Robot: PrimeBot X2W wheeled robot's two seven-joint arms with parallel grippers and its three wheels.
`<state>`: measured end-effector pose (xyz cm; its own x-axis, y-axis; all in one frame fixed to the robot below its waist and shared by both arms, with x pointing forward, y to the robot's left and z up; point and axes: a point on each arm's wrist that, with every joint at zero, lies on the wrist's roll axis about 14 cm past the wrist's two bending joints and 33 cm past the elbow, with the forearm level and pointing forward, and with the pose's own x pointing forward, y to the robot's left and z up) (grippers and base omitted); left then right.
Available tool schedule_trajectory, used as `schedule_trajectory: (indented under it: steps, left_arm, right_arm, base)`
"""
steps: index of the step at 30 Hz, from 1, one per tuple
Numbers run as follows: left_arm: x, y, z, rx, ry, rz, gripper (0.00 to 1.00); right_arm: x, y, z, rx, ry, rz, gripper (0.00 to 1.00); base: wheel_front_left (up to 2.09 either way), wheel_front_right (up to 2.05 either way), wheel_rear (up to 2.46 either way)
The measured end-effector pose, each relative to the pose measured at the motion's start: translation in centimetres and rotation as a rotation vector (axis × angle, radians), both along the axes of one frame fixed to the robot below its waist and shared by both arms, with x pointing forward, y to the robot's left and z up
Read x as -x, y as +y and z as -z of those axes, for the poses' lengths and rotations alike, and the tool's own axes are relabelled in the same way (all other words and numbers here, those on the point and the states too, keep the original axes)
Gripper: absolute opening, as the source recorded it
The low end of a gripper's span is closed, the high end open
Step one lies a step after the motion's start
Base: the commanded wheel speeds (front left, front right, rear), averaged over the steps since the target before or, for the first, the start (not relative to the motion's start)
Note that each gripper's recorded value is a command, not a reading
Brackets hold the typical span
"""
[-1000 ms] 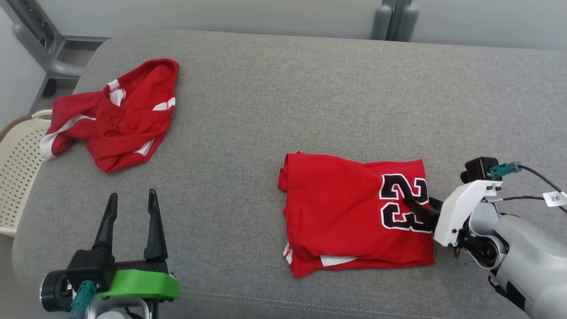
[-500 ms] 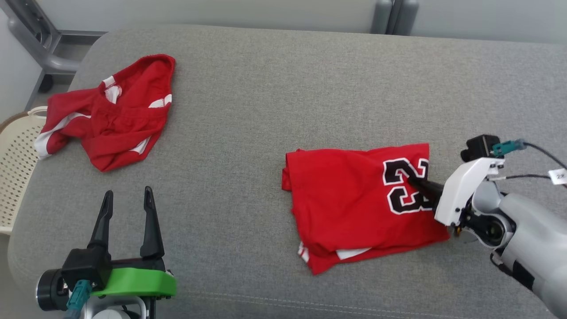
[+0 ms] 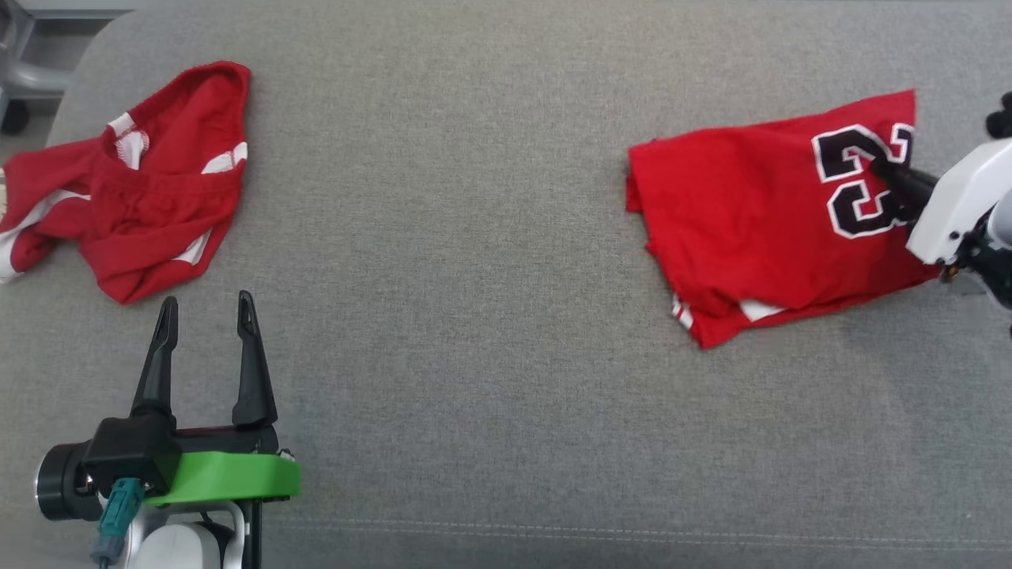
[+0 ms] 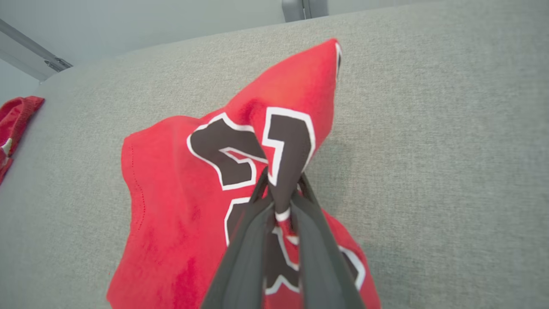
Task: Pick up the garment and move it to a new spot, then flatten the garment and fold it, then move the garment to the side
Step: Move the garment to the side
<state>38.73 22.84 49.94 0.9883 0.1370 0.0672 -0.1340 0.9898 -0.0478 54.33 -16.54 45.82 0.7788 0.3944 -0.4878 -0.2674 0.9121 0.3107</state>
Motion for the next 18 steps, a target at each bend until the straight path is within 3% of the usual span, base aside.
schedule_trajectory:
  steps: [10, 18]
  left_arm:
    - [-2.8, -0.4, 2.6, -0.046, 0.06, 0.042, 1.0]
    - [-4.0, -0.7, 3.5, -0.08, 0.076, 0.071, 1.0]
  right_arm:
    - [-3.3, -9.7, 0.0, 0.166, 0.006, 0.153, 0.0]
    - [-4.0, -14.7, -0.6, 0.262, 0.008, 0.233, 0.0]
  base:
    - [0.0, 0.0, 0.0]
    - [0.0, 0.0, 0.0]
